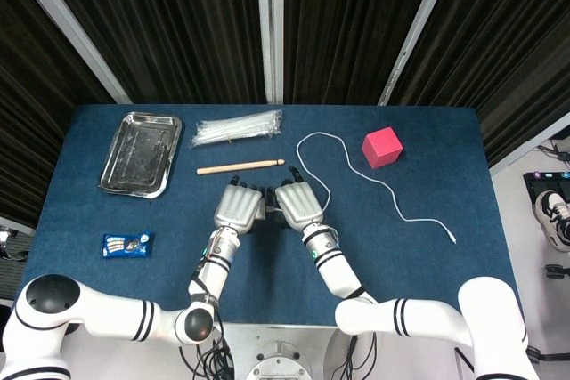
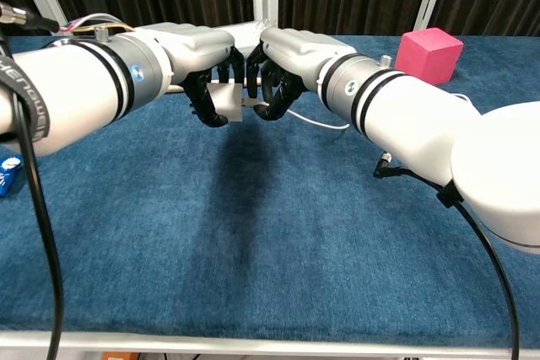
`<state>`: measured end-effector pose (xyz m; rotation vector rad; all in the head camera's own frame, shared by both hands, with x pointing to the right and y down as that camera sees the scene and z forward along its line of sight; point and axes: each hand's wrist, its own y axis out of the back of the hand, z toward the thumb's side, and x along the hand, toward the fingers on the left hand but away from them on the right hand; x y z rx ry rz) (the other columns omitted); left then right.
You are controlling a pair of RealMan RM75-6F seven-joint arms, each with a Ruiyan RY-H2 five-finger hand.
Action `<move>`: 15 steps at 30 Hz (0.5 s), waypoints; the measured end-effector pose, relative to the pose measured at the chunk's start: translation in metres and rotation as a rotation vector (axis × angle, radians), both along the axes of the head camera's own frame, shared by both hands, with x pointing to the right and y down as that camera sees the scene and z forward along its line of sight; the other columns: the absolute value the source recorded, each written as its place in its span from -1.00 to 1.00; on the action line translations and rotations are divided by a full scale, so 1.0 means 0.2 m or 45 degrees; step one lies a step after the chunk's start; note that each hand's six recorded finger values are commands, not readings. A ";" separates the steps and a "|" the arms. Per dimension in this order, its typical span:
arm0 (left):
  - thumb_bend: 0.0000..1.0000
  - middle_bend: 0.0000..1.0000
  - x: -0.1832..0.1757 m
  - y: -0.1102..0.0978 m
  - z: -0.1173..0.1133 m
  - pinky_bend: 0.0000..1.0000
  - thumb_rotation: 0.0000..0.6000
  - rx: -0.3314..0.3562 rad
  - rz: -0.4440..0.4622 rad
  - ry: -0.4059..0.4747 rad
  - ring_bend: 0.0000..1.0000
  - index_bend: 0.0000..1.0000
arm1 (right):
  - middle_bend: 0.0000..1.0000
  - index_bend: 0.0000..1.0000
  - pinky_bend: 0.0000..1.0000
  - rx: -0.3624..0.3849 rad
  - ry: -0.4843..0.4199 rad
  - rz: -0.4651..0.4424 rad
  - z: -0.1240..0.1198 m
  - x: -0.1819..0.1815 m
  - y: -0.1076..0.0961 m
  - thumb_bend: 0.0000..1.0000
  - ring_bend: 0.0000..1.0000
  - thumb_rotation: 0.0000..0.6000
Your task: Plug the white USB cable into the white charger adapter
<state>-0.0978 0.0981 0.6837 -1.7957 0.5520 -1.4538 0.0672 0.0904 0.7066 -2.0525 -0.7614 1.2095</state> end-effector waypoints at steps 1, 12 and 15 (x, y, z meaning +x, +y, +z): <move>-0.39 -0.06 0.00 0.00 0.00 -0.69 1.00 -0.001 0.000 0.001 -0.34 -0.14 | 0.04 0.31 -0.98 -0.003 -0.004 0.001 0.00 0.00 0.00 -0.27 -0.39 1.00; -0.39 -0.06 0.02 0.01 0.00 -0.69 1.00 -0.009 0.007 0.014 -0.34 -0.14 | 0.01 0.26 -1.00 -0.053 -0.051 0.012 0.01 -0.01 0.01 -0.31 -0.40 1.00; -0.39 -0.06 0.02 0.01 0.00 -0.69 1.00 -0.011 0.006 0.015 -0.34 -0.14 | 0.00 0.17 -1.00 -0.055 -0.054 0.010 0.01 -0.01 0.02 -0.35 -0.41 1.00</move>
